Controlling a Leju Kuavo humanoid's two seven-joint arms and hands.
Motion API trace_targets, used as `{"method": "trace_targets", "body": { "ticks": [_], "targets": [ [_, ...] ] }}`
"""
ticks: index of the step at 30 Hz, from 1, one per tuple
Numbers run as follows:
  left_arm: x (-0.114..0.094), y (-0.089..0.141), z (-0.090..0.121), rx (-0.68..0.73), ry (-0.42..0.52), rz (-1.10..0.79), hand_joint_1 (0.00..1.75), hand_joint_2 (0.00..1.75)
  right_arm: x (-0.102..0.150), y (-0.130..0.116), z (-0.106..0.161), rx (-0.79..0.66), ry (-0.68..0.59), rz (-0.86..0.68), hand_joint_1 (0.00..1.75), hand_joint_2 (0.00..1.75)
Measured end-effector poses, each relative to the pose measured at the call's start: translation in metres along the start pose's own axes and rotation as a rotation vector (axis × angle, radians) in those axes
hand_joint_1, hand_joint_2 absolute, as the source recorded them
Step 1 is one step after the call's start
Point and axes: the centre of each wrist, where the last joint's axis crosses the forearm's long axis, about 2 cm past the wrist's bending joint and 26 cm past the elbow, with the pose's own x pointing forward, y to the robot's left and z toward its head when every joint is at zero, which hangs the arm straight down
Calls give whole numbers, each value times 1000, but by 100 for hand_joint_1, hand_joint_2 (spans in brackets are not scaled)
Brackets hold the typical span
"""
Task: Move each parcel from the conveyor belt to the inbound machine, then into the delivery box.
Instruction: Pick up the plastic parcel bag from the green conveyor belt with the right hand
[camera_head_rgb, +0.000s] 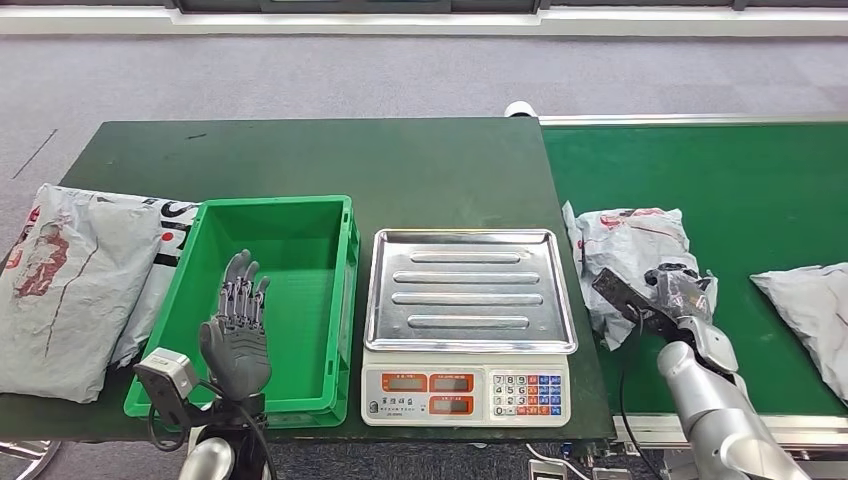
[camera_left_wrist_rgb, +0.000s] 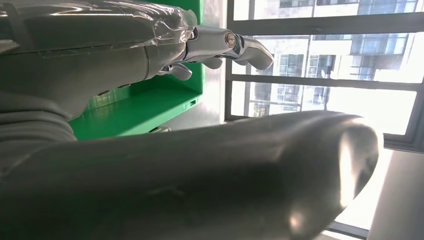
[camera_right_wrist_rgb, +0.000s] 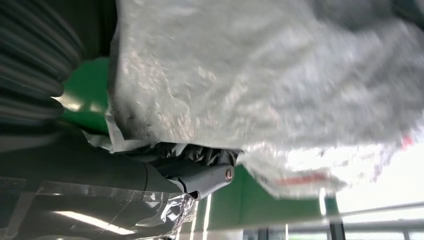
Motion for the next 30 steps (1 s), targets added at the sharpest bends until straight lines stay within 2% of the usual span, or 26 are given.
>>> {"method": "trace_targets", "body": {
  "ticks": [9, 14, 18, 22, 24, 27, 30],
  "targets": [
    [1, 1, 1, 5, 0, -1, 0, 0, 9, -3, 1, -64, -29, -23, 175, 175],
    [2, 1, 1, 8, -2, 1, 0, 0, 8, 2, 13, -195, -64, -60, 175, 175],
    [3, 1, 4, 15, -1, -2, 0, 0, 10, 3, 35, -305, -95, -77, 175, 175],
    [4, 2, 7, 19, 3, -3, 0, 0, 16, -11, 59, -473, -136, -91, 175, 175],
    [4, 1, 8, 19, 3, -4, 0, 0, 16, -20, 74, -600, -176, -156, 175, 175],
    [3, 1, 11, 22, 9, -6, 0, 0, 9, -36, 112, -848, -222, -319, 175, 175],
    [3, 0, 13, 28, 13, -7, 0, 0, 2, -50, 142, -972, -227, -377, 175, 175]
  ]
}}
